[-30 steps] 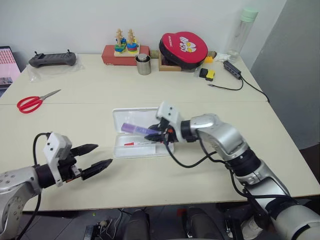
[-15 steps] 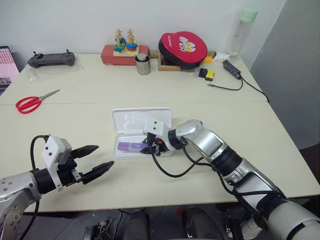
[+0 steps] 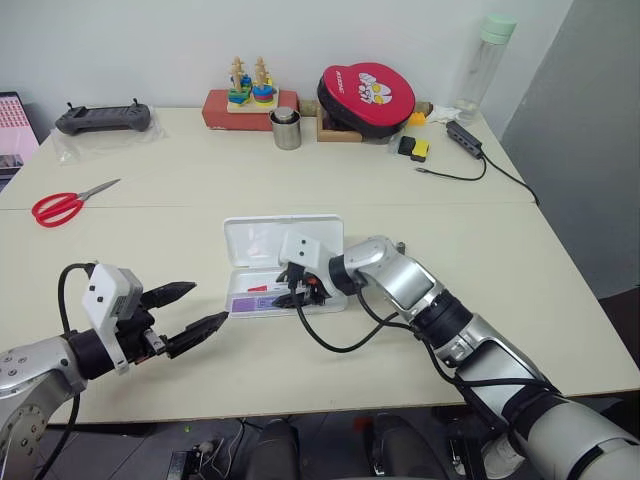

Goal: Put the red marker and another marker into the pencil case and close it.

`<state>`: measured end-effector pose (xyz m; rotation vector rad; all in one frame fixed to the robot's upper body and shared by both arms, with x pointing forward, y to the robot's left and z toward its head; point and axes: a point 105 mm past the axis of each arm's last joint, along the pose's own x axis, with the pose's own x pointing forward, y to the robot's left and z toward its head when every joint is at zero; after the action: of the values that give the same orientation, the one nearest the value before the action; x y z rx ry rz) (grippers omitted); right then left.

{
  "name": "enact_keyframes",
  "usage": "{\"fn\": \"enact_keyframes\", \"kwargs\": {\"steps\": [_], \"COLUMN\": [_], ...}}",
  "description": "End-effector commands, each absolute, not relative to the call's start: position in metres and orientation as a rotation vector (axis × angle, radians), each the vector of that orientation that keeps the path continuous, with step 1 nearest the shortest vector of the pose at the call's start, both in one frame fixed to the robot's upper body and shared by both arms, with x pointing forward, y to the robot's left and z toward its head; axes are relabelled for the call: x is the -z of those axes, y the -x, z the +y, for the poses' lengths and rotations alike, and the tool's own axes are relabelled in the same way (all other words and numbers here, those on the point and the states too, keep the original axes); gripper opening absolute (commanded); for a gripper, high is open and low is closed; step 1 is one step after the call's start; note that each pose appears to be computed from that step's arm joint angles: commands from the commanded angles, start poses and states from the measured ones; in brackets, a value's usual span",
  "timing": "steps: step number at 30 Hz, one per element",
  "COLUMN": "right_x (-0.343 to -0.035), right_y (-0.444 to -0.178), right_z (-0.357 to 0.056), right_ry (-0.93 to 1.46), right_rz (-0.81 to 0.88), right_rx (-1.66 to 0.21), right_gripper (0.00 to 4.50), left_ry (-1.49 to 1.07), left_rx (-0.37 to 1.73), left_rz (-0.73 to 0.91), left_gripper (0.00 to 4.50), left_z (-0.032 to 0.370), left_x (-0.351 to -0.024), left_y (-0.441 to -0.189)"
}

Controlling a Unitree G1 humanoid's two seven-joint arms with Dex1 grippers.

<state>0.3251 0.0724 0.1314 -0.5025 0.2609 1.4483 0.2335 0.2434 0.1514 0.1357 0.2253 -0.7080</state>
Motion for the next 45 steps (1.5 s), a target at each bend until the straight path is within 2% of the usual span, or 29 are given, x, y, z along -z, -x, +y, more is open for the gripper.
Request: {"fn": "enact_keyframes", "kwargs": {"steps": [1, 5, 7, 9, 13, 16, 19, 27, 32, 35, 45], "right_x": [-0.159, -0.208, -0.231, -0.243, -0.244, -0.229, -0.201, -0.133, -0.102, -0.097, -0.106], "right_y": [-0.327, -0.314, -0.310, -0.322, -0.351, -0.377, -0.390, -0.388, -0.383, -0.379, -0.382], "right_z": [0.074, 0.062, 0.042, 0.019, -0.028, -0.071, -0.103, -0.116, -0.131, -0.132, -0.131], "right_ry": [0.488, 0.319, 0.211, 0.153, 0.090, 0.061, 0.038, -0.001, 0.117, 0.123, 0.113], "right_rz": [0.161, -0.017, -0.088, -0.113, -0.064, 0.024, 0.152, 0.336, 0.417, 0.427, 0.400], "right_rx": [-1.462, -1.522, -1.503, -1.372, -1.070, -0.750, -0.506, -0.301, -0.229, -0.231, -0.224], "right_gripper": [3.64, 4.42, 4.42, 4.42, 4.42, 4.42, 4.42, 4.42, 4.42, 3.89, 1.54], "left_ry": [-0.150, -0.151, -0.148, -0.137, -0.144, -0.128, -0.124, -0.117, -0.119, -0.133, -0.153], "left_rx": [0.735, 0.775, 0.811, 0.865, 0.970, 1.051, 1.094, 1.149, 1.158, 1.139, 1.118], "left_rz": [0.201, 0.148, 0.111, 0.082, 0.060, 0.025, -0.007, -0.046, -0.079, -0.109, -0.144], "left_gripper": [4.50, 4.50, 4.50, 4.50, 4.50, 4.50, 4.50, 4.50, 4.50, 4.50, 4.50], "left_z": [0.237, 0.224, 0.210, 0.193, 0.160, 0.135, 0.118, 0.092, 0.081, 0.079, 0.078], "left_x": [-0.159, -0.168, -0.173, -0.176, -0.174, -0.177, -0.181, -0.183, -0.186, -0.190, -0.194], "left_y": [-0.237, -0.246, -0.253, -0.260, -0.273, -0.283, -0.290, -0.308, -0.313, -0.317, -0.321]}}
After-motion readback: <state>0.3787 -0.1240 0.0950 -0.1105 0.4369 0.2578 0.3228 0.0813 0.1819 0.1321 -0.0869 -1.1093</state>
